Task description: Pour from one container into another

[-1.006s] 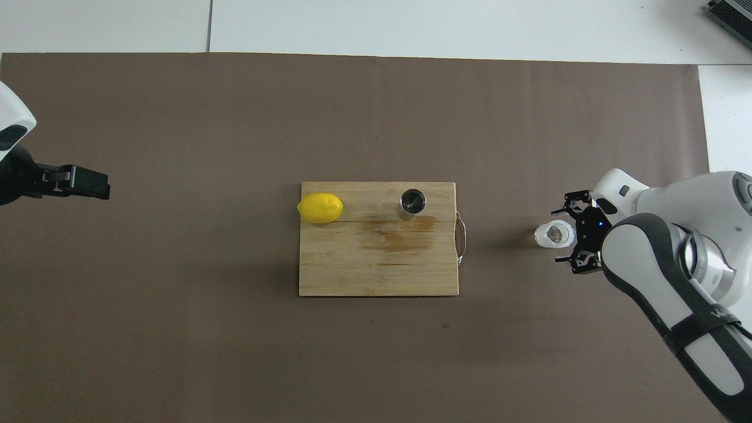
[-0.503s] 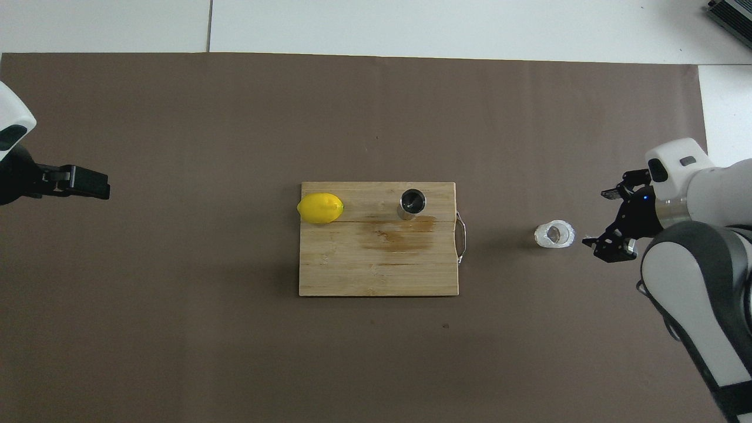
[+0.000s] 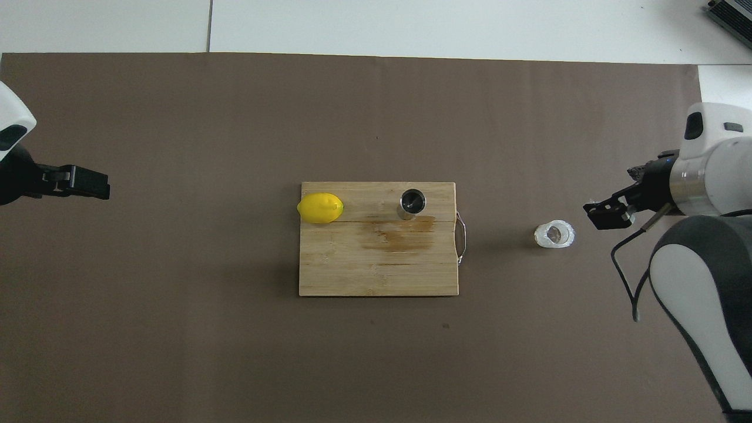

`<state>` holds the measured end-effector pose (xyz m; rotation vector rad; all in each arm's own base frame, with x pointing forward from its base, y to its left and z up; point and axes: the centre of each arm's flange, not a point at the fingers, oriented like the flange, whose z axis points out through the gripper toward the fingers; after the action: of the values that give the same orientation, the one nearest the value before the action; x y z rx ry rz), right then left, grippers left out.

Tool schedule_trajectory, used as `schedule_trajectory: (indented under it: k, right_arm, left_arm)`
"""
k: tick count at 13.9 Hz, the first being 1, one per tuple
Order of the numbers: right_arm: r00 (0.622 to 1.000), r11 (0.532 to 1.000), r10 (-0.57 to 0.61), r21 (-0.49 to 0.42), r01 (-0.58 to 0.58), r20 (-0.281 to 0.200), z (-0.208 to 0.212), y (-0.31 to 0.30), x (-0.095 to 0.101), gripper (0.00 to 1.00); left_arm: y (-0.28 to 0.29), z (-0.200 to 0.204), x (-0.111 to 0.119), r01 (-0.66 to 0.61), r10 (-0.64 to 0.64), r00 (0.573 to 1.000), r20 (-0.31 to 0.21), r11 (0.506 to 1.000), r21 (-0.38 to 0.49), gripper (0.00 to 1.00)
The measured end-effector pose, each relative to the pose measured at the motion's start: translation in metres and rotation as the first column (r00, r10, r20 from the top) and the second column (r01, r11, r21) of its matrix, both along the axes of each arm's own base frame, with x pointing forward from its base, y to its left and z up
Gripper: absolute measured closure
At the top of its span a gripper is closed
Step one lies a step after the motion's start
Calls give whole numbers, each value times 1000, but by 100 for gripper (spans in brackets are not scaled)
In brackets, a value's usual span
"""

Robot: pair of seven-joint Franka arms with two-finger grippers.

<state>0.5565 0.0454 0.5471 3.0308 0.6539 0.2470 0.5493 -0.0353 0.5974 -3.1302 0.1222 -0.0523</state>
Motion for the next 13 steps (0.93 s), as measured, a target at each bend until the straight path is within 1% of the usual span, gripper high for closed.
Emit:
schedule_trajectory:
  k: [1, 2, 4, 5, 8, 13]
  right_arm:
    - [995, 995, -103, 8, 103, -10, 5, 10, 1, 0]
    - [981, 981, -191, 12, 191, -21, 10, 19, 2, 0]
    - [942, 943, -333, 4, 333, -40, 24, 33, 3, 0]
    - [926, 928, -373, -2, 374, -48, 33, 36, 3, 0]
    - [892, 894, -447, -10, 448, -67, 62, 29, 0, 0]
    - [820, 829, -559, -48, 558, -120, 83, -5, -9, 0]
  left_arm:
    - [0, 0, 0, 0, 0, 1000, 0, 1000, 0, 0]
    - [0, 0, 0, 0, 0, 1000, 0, 1000, 0, 0]
    - [0, 0, 0, 0, 0, 1000, 0, 1000, 0, 0]
    - [0, 0, 0, 0, 0, 1000, 0, 1000, 0, 0]
    - [0, 0, 0, 0, 0, 1000, 0, 1000, 0, 0]
    - [0, 0, 0, 0, 0, 1000, 0, 1000, 0, 0]
